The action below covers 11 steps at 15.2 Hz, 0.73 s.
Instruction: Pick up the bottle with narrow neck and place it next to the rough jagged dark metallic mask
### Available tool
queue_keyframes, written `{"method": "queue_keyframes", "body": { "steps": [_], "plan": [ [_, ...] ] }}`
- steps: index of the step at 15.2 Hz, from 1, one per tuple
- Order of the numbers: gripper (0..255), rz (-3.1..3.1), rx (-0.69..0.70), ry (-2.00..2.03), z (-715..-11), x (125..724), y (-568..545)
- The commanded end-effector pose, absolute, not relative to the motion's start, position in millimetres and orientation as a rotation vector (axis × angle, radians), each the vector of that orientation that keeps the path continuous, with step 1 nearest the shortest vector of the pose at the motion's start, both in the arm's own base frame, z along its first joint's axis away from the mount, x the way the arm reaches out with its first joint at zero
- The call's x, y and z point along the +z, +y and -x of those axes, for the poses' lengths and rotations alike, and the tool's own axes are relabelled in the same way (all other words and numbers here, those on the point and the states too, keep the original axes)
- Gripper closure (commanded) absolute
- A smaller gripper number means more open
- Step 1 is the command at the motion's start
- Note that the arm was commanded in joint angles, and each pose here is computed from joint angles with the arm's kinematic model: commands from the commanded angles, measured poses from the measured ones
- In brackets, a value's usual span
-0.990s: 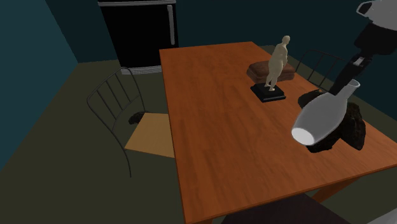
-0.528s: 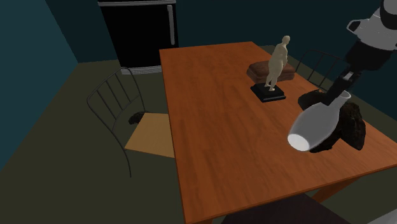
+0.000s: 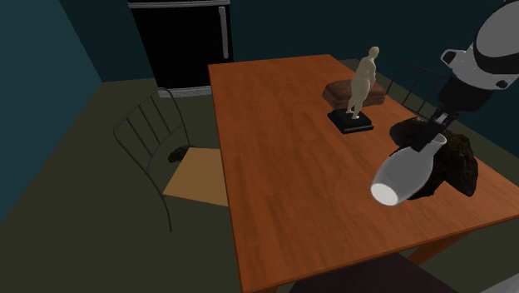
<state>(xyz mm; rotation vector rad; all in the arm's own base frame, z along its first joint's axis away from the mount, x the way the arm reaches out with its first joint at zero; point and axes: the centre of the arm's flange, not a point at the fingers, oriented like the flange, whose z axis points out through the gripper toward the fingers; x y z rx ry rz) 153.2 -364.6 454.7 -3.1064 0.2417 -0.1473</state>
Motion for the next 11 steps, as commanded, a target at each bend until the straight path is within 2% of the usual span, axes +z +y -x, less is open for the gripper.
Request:
{"method": "queue_keyframes", "body": {
  "steps": [1,8,9,11],
  "plan": [
    [255,3.107,-0.149,0.242,-152.6,448.0,-364.0],
    [255,3.107,-0.149,0.242,-152.6,448.0,-364.0],
    [0,3.107,-0.149,0.242,-152.6,448.0,-364.0],
    [0,3.107,-0.149,0.242,-152.6,448.0,-364.0]
  ]
}}
